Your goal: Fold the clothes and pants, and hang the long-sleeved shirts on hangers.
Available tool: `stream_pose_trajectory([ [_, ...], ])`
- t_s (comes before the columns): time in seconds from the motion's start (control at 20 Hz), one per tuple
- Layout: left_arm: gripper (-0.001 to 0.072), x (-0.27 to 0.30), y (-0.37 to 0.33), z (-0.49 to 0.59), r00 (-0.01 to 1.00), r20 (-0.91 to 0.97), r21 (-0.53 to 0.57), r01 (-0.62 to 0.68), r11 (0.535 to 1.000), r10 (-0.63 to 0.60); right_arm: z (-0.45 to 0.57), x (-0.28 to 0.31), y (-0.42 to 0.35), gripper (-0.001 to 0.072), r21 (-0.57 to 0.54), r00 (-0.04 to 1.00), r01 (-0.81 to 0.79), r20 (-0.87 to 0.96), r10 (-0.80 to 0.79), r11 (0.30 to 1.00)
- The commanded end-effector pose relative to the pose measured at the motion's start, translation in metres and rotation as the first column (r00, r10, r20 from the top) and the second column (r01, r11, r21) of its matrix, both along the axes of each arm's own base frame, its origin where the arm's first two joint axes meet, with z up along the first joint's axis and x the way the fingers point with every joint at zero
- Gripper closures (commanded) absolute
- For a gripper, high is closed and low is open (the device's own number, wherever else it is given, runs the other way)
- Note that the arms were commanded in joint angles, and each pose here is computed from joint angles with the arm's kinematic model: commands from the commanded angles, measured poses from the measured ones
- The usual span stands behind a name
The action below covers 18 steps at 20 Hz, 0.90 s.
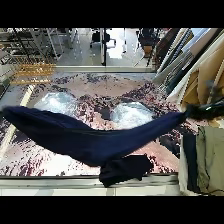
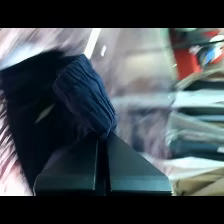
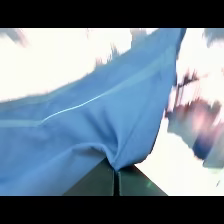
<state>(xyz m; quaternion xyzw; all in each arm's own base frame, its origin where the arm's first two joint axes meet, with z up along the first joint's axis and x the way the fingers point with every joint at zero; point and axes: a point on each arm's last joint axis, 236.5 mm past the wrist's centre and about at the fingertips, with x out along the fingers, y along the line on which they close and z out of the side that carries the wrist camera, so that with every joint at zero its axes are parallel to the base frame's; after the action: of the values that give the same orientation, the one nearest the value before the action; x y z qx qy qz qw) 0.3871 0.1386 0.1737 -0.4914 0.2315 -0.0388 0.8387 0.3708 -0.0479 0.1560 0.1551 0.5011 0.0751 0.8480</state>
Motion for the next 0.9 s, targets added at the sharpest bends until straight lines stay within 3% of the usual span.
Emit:
stream_pose_trajectory([
  [0.0, 0.07, -0.017, 0.004, 0.145, 0.978, 0.2, 0.137, -0.082, 0.987, 0.053, 0.176, -0.018, -0.008, 0.0701, -0.218, 0.863, 0.153, 0.505, -0.023, 0.964],
  [0.1, 0.0699, -0.028, 0.004, 0.209, 0.95, 0.304, 0.22, -0.14, 0.965, 0.068, 0.244, -0.041, -0.007, 0.0701, -0.255, 0.737, 0.246, 0.676, -0.01, 0.935],
  [0.15, 0.07, -0.031, 0.004, 0.231, 0.936, 0.343, 0.255, -0.167, 0.952, 0.072, 0.246, -0.05, -0.001, 0.0701, -0.259, 0.74, 0.236, 0.672, 0.0, 0.937],
  [0.25, 0.0699, -0.032, 0.011, 0.235, 0.94, 0.331, 0.312, -0.193, 0.93, 0.084, 0.187, -0.069, 0.019, 0.0701, -0.247, 0.88, 0.098, 0.474, 0.032, 0.964],
  [0.35, 0.07, -0.028, 0.025, 0.192, 0.978, 0.188, 0.384, -0.162, 0.909, 0.095, 0.102, -0.094, 0.042, 0.0701, -0.142, 0.975, -0.045, 0.211, 0.075, 0.989],
  [0.45, 0.07, -0.026, 0.033, 0.127, 0.996, -0.051, 0.442, -0.039, 0.896, 0.068, 0.023, -0.112, 0.052, 0.0701, -0.048, 0.996, -0.043, 0.073, 0.046, 0.998],
  [0.6, 0.07, -0.021, 0.027, 0.043, 0.946, -0.325, 0.478, 0.178, 0.86, -0.015, -0.111, -0.177, 0.09, 0.0696, 0.126, 0.977, -0.059, -0.195, 0.083, 0.99],
  [0.65, 0.07, -0.018, 0.022, 0.017, 0.916, -0.399, 0.469, 0.25, 0.847, -0.049, -0.146, -0.198, 0.1, 0.058, 0.17, 0.957, -0.048, -0.275, 0.094, 0.984],
  [0.7, 0.0699, -0.017, 0.02, -0.006, 0.885, -0.461, 0.46, 0.3, 0.835, -0.064, -0.174, -0.214, 0.106, 0.0358, 0.195, 0.937, -0.038, -0.334, 0.102, 0.98],
  [0.75, 0.0699, -0.016, 0.023, -0.025, 0.854, -0.516, 0.456, 0.338, 0.823, -0.064, -0.187, -0.219, 0.102, 0.0201, 0.187, 0.923, 0.007, -0.379, 0.066, 0.982],
  [0.85, 0.0699, -0.014, 0.029, -0.049, 0.816, -0.575, 0.441, 0.374, 0.816, -0.063, -0.178, -0.185, 0.074, 0.0188, 0.09, 0.954, 0.033, -0.3, -0.004, 0.995],
])
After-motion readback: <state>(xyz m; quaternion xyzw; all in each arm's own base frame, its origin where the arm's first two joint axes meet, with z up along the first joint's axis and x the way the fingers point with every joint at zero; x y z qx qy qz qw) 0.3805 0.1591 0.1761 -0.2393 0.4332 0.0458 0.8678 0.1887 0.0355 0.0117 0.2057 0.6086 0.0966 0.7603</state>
